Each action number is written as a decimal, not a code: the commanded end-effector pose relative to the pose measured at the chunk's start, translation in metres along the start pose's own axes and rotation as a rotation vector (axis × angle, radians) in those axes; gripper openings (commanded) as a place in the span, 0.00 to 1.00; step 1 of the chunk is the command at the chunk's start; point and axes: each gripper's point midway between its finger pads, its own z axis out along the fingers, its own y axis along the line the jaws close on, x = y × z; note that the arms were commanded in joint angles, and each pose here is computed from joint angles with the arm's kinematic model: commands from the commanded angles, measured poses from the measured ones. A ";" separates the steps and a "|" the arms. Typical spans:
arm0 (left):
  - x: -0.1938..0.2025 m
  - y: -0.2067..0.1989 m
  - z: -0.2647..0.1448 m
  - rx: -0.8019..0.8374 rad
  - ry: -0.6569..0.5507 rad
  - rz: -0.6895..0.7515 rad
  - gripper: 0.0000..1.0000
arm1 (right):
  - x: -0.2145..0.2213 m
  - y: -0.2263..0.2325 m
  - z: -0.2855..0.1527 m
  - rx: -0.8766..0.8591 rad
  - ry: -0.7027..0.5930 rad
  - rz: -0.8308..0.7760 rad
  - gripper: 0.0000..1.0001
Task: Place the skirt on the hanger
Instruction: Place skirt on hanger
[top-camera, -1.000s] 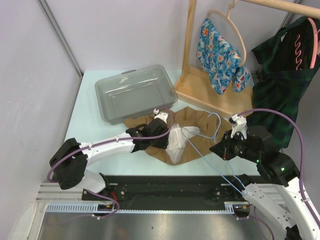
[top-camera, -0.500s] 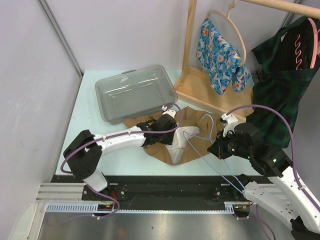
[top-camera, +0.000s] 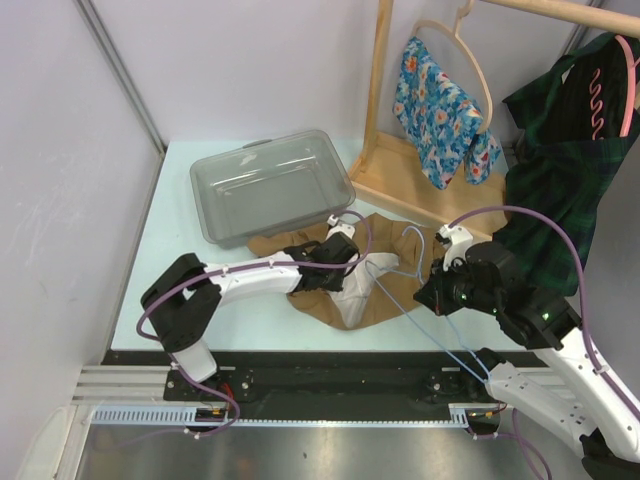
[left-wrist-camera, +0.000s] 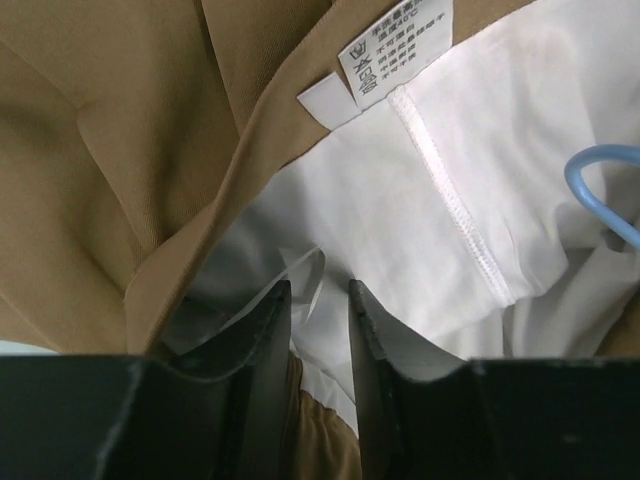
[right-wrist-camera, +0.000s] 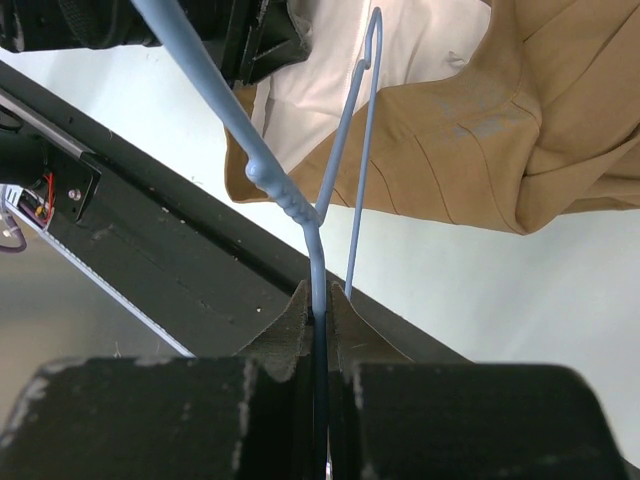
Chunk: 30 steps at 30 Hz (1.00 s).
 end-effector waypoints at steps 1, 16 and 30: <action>-0.019 -0.009 0.002 0.009 -0.054 0.015 0.32 | -0.024 0.009 -0.007 -0.024 -0.080 -0.033 0.00; -0.037 -0.007 -0.023 0.006 -0.085 0.007 0.00 | -0.021 0.030 -0.005 -0.154 -0.039 -0.100 0.00; -0.039 -0.007 -0.037 0.042 -0.105 -0.009 0.00 | -0.025 0.037 -0.002 -0.189 -0.035 -0.111 0.00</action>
